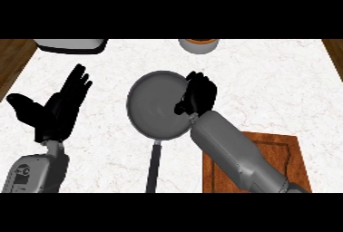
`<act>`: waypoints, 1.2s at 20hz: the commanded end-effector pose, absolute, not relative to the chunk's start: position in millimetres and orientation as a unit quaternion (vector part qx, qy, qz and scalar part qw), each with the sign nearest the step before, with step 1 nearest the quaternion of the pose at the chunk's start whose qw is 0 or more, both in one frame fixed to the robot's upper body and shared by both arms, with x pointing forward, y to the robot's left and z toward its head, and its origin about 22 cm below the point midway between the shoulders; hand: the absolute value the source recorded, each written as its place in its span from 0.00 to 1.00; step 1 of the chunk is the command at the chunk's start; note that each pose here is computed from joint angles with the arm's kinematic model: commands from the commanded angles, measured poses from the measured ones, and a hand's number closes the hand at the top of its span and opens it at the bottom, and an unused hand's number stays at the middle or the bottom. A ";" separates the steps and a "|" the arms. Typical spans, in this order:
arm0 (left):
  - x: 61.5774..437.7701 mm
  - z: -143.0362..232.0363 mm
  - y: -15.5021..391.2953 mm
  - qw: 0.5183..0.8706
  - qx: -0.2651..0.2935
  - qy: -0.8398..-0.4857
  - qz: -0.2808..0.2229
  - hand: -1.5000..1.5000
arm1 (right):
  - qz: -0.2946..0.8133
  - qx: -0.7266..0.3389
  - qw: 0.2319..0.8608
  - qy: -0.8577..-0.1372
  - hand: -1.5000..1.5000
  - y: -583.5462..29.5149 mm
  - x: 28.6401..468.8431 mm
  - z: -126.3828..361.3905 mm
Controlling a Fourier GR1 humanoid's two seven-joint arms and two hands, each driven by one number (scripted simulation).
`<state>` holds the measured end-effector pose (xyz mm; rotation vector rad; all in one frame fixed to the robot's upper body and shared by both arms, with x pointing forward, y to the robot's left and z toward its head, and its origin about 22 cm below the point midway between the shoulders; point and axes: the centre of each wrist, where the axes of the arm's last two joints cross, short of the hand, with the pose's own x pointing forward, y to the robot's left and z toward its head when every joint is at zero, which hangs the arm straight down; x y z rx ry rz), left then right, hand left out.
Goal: Pick the cupcake from the cutting board and place it in the pan
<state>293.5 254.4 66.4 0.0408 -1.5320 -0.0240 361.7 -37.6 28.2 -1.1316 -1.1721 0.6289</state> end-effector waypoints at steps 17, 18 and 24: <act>270.4 51.4 272.6 0.722 0.053 -0.690 0.024 0.50 | -0.029 -0.306 0.646 -0.698 0.00 -69.2 284.8 14.5; 277.7 53.1 286.5 0.724 0.057 -0.687 0.039 0.50 | -0.025 -0.282 0.651 -0.705 0.00 -65.7 258.1 14.5; 276.8 54.7 276.0 0.723 0.053 -0.688 0.023 0.50 | -0.016 -0.219 0.651 -0.727 0.00 -98.9 181.1 19.0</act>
